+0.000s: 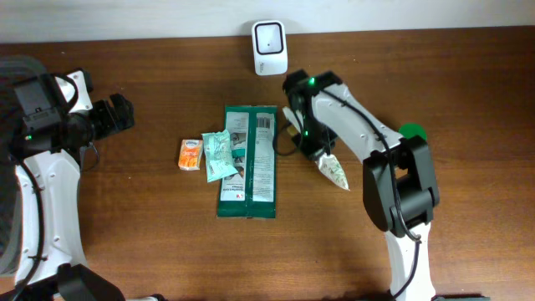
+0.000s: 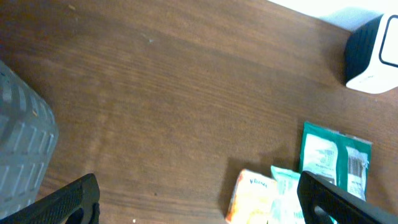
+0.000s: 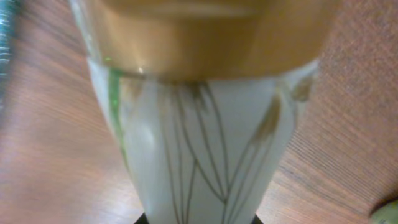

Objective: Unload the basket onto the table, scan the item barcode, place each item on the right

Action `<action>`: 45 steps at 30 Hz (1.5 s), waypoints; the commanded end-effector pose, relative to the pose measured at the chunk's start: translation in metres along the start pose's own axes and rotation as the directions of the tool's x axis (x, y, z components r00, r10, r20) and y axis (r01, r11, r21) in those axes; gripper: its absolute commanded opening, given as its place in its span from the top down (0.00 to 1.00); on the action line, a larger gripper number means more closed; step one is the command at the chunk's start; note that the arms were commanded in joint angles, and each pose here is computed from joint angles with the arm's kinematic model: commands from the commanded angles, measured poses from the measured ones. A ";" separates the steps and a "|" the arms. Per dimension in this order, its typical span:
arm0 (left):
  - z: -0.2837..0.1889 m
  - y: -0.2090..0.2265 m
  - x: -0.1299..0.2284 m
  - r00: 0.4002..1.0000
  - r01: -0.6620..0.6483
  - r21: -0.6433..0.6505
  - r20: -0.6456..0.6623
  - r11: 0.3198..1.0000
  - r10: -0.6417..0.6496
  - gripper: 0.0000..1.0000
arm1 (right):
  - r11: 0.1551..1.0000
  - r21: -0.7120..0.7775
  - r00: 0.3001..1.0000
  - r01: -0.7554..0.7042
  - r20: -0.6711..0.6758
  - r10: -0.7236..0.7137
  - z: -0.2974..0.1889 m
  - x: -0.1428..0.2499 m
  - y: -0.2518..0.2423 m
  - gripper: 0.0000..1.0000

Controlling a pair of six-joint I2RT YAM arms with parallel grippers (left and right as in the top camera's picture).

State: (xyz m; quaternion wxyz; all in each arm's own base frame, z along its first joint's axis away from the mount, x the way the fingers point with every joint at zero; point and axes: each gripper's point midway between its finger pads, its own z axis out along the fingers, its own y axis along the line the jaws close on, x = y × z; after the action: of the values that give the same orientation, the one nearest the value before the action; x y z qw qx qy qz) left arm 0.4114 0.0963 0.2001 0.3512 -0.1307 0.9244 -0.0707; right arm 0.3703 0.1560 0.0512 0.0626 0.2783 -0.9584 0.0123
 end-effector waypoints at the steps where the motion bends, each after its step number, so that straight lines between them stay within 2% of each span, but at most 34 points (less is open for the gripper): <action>1: -0.011 -0.003 -0.011 0.999 -0.024 0.011 0.035 1.000 0.023 0.01 | 0.959 -0.284 0.980 0.001 0.191 0.055 -0.062 -0.026 0.020 0.96; 3: -0.011 -0.003 -0.011 0.999 -0.024 0.010 0.035 1.000 0.023 0.01 | 0.886 -0.464 0.966 -0.013 0.222 0.131 -0.070 -0.031 0.020 0.96; 6: -0.011 -0.003 -0.011 0.999 -0.024 0.010 0.035 1.000 0.023 0.01 | 0.753 -0.658 0.948 -0.029 0.221 0.229 -0.055 -0.036 0.021 0.96; 9: -0.011 -0.003 -0.011 0.999 -0.024 0.010 0.035 1.000 0.023 0.01 | 0.718 -0.691 0.939 -0.083 0.188 0.288 -0.022 -0.038 0.022 0.94; 11: -0.011 -0.003 -0.011 0.999 -0.024 0.010 0.035 1.000 0.023 0.01 | 0.717 -0.689 0.935 -0.107 0.175 0.308 0.003 -0.036 0.022 0.74; 12: -0.011 -0.003 -0.011 0.999 -0.024 0.011 0.035 1.000 0.023 0.01 | 0.727 -0.677 0.935 -0.120 0.170 0.312 0.012 -0.033 0.018 0.49; 15: -0.011 -0.003 -0.011 0.999 -0.024 0.011 0.035 1.000 0.024 0.01 | 0.757 -0.636 0.930 -0.152 0.168 0.328 0.015 -0.031 0.002 0.28; 19: -0.011 -0.003 -0.011 0.999 -0.024 0.010 0.035 1.000 0.023 0.01 | 0.784 -0.589 0.926 -0.197 0.151 0.346 -0.002 -0.024 -0.022 0.28; 21: -0.011 -0.003 -0.011 0.999 -0.024 0.010 0.035 1.000 0.023 0.01 | 0.825 -0.547 0.952 -0.143 0.151 0.266 -0.011 -0.015 -0.020 0.27; 22: -0.011 -0.003 -0.011 0.999 -0.024 0.010 0.035 1.000 0.023 0.01 | 0.847 -0.514 0.966 -0.132 0.123 0.226 -0.008 -0.006 -0.017 0.20; 25: -0.011 -0.003 -0.011 0.999 -0.024 0.011 0.035 1.000 0.024 0.01 | 0.851 -0.499 0.974 -0.162 0.055 0.218 0.005 0.009 -0.012 0.19; 27: -0.011 -0.003 -0.011 0.999 -0.024 0.011 0.035 1.000 0.024 0.01 | 0.843 -0.502 0.971 -0.192 0.029 0.239 0.008 0.015 -0.018 0.26; 28: -0.011 -0.003 -0.011 0.999 -0.024 0.010 0.035 1.000 0.023 0.01 | 0.848 -0.481 0.965 -0.222 0.016 0.262 0.010 0.018 -0.026 0.37; 29: -0.011 -0.003 -0.011 0.999 -0.024 0.010 0.035 1.000 0.023 0.01 | 0.853 -0.463 0.962 -0.240 0.007 0.274 0.012 0.020 -0.029 0.43; 30: -0.011 -0.003 -0.011 0.999 -0.024 0.010 0.035 1.000 0.023 0.01 | 0.861 -0.434 0.956 -0.265 -0.003 0.292 0.014 0.021 -0.035 0.58; 31: -0.011 -0.003 -0.011 0.999 -0.024 0.010 0.035 1.000 0.023 0.01 | 0.865 -0.419 0.953 -0.278 -0.009 0.302 0.015 0.021 -0.036 0.80; 32: -0.011 -0.003 -0.011 0.999 -0.024 0.010 0.035 1.000 0.023 0.01 | 0.868 -0.417 0.956 -0.271 -0.011 0.293 0.015 0.020 -0.032 0.96; 35: -0.011 -0.003 -0.011 0.999 -0.024 0.011 0.035 1.000 0.023 0.01 | 0.867 -0.417 0.953 -0.273 0.007 0.304 -0.003 0.018 -0.032 0.96; 39: -0.011 -0.003 -0.011 0.999 -0.024 0.010 0.035 1.000 0.023 0.01 | 0.897 -0.379 0.947 -0.229 0.128 0.296 -0.054 0.014 -0.022 0.96; 42: -0.011 -0.003 -0.011 0.999 -0.024 0.011 0.035 1.000 0.023 0.01 | 0.937 -0.226 0.950 -0.265 0.103 0.294 -0.044 0.010 -0.002 0.95; 45: -0.011 -0.003 -0.011 0.999 -0.024 0.011 0.035 1.000 0.024 0.01 | 0.944 -0.095 0.939 -0.316 0.110 0.325 -0.022 0.003 0.009 0.96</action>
State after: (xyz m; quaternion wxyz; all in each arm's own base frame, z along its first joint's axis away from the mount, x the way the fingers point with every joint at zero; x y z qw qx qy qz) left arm 0.4110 0.0962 0.1998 0.3501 -0.1309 0.9248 -0.0709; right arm 0.3711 0.1674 0.0911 0.0098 0.1479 -0.9835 -0.1035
